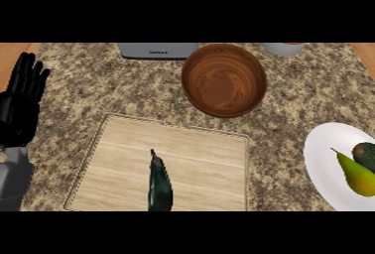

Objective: Pick the pear from the plate and place it in the bowl

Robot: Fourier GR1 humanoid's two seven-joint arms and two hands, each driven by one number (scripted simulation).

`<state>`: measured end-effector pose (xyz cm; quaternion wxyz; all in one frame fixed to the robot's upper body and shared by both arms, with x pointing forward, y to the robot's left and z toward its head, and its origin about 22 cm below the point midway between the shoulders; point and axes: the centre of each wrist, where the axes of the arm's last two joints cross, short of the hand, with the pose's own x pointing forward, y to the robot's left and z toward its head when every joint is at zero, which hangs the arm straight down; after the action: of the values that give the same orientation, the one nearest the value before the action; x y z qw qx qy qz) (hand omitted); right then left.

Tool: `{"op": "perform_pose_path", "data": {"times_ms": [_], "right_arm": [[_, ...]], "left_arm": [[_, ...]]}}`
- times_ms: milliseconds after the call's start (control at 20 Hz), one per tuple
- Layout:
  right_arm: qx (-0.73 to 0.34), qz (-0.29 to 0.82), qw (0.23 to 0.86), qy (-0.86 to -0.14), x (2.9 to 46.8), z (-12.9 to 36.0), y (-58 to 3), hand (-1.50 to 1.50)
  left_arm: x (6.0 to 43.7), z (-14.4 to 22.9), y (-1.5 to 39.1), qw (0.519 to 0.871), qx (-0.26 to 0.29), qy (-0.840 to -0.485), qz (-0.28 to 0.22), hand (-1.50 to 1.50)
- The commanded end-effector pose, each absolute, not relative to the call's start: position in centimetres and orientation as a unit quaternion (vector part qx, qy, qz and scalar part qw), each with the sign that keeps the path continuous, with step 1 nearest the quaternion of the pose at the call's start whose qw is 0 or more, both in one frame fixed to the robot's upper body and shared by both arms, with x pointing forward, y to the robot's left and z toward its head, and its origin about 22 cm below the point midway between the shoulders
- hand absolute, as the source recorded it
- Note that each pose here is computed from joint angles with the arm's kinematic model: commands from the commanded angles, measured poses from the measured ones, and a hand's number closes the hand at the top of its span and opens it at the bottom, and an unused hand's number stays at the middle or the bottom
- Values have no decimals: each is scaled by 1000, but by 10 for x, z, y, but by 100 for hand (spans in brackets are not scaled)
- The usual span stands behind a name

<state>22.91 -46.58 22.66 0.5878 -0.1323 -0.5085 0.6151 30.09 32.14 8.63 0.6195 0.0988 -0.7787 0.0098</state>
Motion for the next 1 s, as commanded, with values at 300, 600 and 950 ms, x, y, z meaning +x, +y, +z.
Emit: {"op": "perform_pose_path", "data": {"times_ms": [300, 600, 950], "right_arm": [[-58, 645, 592, -480, 241, 168, -475, -150], [-68, 639, 610, -464, 254, 144, -488, -150], [-64, 646, 605, -461, 268, 113, -486, -150]], "left_arm": [[301, 72, 318, 613, 96, -784, 7, 0], [308, 97, 328, 615, 99, -782, -4, 0], [307, 91, 326, 620, 97, -778, 9, 0]]}}
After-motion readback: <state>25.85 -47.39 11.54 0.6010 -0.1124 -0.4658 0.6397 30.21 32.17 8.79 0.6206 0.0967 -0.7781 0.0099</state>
